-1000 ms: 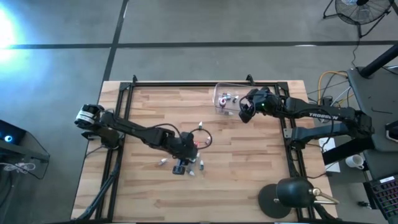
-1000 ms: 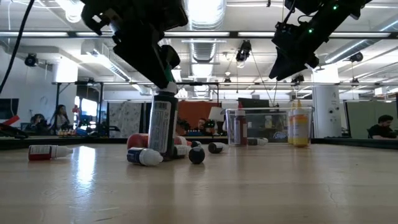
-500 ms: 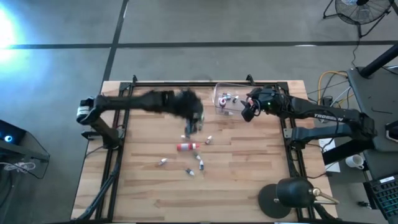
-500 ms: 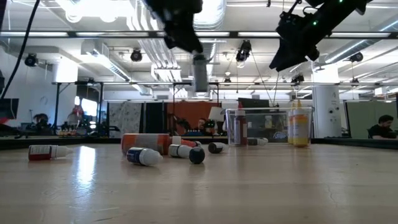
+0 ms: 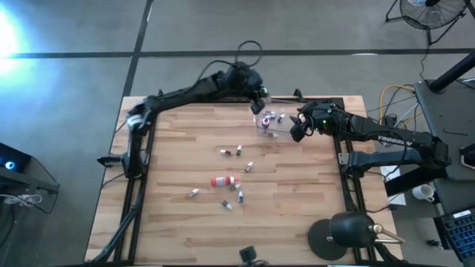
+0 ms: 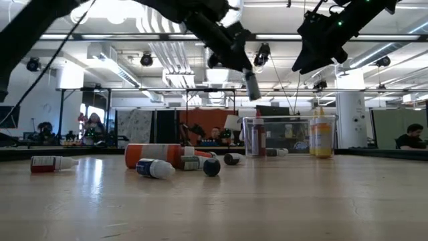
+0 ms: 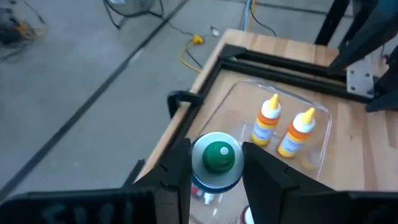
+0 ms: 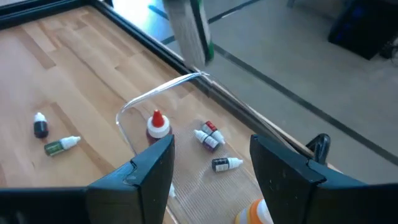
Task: Pick & Place food coloring
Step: Put the large green food coloring bottle into the transparent bin
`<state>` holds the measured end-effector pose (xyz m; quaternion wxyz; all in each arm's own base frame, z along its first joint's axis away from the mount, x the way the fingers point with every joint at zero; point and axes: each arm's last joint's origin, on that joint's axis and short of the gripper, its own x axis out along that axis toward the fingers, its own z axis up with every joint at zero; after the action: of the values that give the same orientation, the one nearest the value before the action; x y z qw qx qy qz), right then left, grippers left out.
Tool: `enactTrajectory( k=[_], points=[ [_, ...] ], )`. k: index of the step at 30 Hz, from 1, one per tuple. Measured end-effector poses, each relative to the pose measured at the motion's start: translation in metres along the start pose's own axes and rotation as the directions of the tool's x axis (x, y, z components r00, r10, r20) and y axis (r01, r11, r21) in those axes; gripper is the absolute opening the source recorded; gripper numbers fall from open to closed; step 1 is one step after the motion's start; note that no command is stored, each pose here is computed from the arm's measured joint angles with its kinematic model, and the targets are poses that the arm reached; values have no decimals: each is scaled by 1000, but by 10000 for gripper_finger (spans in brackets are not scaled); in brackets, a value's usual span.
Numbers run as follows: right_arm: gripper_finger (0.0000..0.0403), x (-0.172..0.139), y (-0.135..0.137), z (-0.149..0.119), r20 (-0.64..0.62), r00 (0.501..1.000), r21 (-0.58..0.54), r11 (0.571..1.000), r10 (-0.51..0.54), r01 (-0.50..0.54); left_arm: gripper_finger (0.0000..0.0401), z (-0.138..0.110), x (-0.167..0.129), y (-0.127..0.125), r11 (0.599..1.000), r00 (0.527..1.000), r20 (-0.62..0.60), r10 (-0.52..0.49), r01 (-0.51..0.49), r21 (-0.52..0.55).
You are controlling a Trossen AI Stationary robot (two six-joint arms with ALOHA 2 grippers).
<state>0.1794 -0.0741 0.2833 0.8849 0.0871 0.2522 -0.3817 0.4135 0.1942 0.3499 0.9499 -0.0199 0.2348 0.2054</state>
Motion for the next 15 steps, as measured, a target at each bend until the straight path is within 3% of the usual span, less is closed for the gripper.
enactTrajectory(
  k=[7, 15],
  points=[
    [203, 0, -1, -2, -10, 1000, 69, 997, -29, 29, 88, -9, 38, 0, 998, 992, -116, -39, 45, 45],
    [203, 1, -3, -4, -10, 996, 98, 991, -85, 85, 88, -33, 61, -3, 996, 980, -175, -90, 90, -10]
  ],
)
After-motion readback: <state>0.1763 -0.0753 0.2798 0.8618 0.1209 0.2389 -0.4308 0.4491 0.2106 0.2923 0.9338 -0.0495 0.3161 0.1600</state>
